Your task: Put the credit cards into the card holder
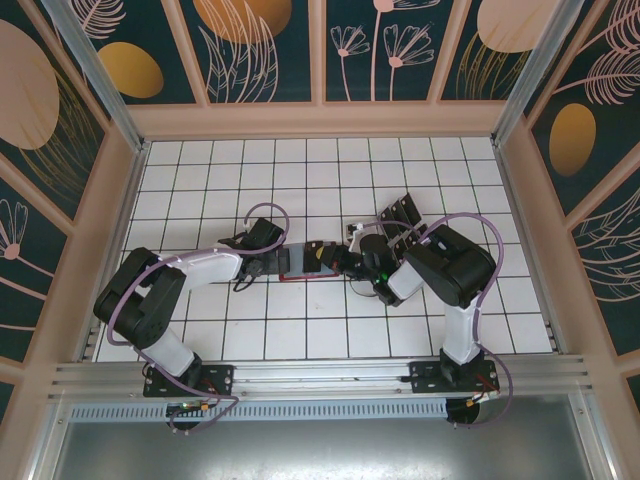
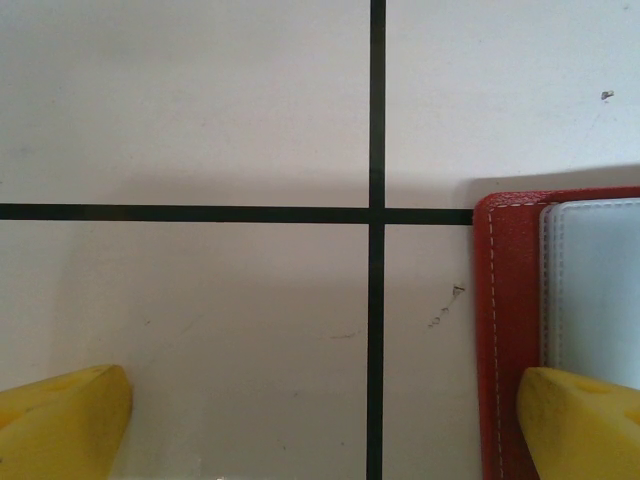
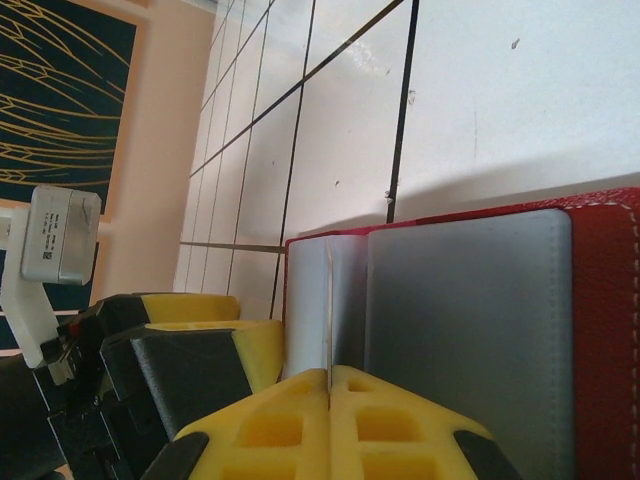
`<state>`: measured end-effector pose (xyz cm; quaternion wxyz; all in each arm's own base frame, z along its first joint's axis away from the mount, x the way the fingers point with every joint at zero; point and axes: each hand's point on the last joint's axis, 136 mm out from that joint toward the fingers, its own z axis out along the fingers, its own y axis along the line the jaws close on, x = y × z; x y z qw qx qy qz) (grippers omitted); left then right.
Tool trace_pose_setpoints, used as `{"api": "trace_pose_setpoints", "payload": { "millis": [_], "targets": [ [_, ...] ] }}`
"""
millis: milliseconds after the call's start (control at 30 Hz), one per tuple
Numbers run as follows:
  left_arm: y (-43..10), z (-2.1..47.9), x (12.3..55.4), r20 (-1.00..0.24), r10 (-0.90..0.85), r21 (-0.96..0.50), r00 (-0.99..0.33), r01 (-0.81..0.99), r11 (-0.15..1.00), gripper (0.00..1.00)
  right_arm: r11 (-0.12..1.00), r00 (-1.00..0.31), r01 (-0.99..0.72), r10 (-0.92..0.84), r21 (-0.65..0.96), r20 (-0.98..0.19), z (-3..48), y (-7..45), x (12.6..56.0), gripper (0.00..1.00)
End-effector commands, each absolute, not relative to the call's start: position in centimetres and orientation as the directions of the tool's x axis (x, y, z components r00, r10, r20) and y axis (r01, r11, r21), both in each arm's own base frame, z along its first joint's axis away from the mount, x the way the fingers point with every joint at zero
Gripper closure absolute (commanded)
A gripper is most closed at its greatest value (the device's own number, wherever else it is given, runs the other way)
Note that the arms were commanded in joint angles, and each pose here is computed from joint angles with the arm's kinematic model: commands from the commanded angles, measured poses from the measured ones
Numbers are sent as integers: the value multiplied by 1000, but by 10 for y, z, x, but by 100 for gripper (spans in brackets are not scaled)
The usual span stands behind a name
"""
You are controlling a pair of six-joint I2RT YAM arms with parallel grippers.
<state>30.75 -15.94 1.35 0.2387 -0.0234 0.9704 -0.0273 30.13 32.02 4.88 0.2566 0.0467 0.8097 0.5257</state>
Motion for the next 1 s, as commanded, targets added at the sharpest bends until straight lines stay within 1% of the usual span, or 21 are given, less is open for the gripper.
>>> {"api": "trace_pose_setpoints", "payload": {
  "millis": [0, 967],
  "targets": [
    [-153, 2, 300, -426, -41, -21, -904, -36, 999, 2, 455, -883, -169, 324, 874, -339, 39, 322, 294, 100],
    [-154, 3, 301, -430, -38, -24, -902, -31, 999, 1, 478, -929, -116, 259, 871, -265, 18, 333, 291, 100]
  ]
}}
